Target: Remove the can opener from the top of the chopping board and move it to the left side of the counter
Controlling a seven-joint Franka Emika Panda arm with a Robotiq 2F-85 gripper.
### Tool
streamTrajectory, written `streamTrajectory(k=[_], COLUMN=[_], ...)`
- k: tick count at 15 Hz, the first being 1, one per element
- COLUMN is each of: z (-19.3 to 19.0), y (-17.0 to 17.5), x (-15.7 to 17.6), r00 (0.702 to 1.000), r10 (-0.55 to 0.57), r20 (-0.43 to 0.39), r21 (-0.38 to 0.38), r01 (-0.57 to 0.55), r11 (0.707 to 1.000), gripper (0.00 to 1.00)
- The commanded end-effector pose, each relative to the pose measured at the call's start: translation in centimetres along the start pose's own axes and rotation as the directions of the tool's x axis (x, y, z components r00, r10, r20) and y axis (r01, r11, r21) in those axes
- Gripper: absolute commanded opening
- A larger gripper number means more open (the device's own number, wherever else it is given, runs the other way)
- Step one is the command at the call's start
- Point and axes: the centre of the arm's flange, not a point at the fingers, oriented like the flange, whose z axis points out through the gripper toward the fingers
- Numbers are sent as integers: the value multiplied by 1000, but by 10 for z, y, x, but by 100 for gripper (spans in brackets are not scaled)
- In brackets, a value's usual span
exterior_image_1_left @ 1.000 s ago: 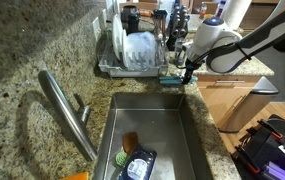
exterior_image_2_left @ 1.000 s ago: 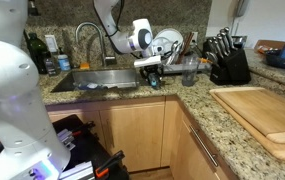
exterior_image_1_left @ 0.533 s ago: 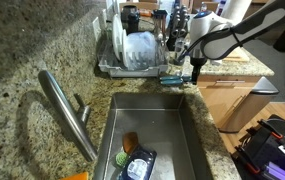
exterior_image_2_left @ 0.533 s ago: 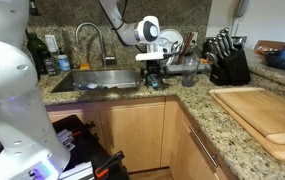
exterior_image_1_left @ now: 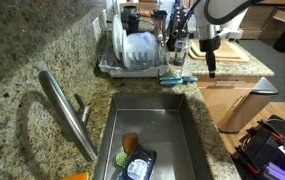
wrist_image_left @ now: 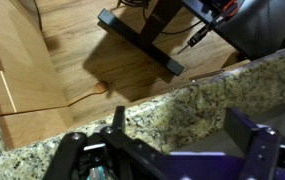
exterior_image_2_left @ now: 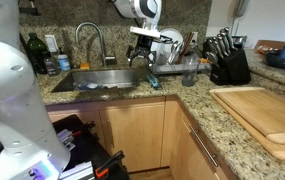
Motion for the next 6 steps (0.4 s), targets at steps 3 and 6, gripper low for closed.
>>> streamTrajectory(k=[3, 6], z=[-99, -115], y=[-30, -30], x=[-93, -83], r00=[970, 966], r10=[29, 35], r20=[-242, -257], r21=[2, 1], r01=[-29, -36], r11=[1000, 999], gripper=[100, 100])
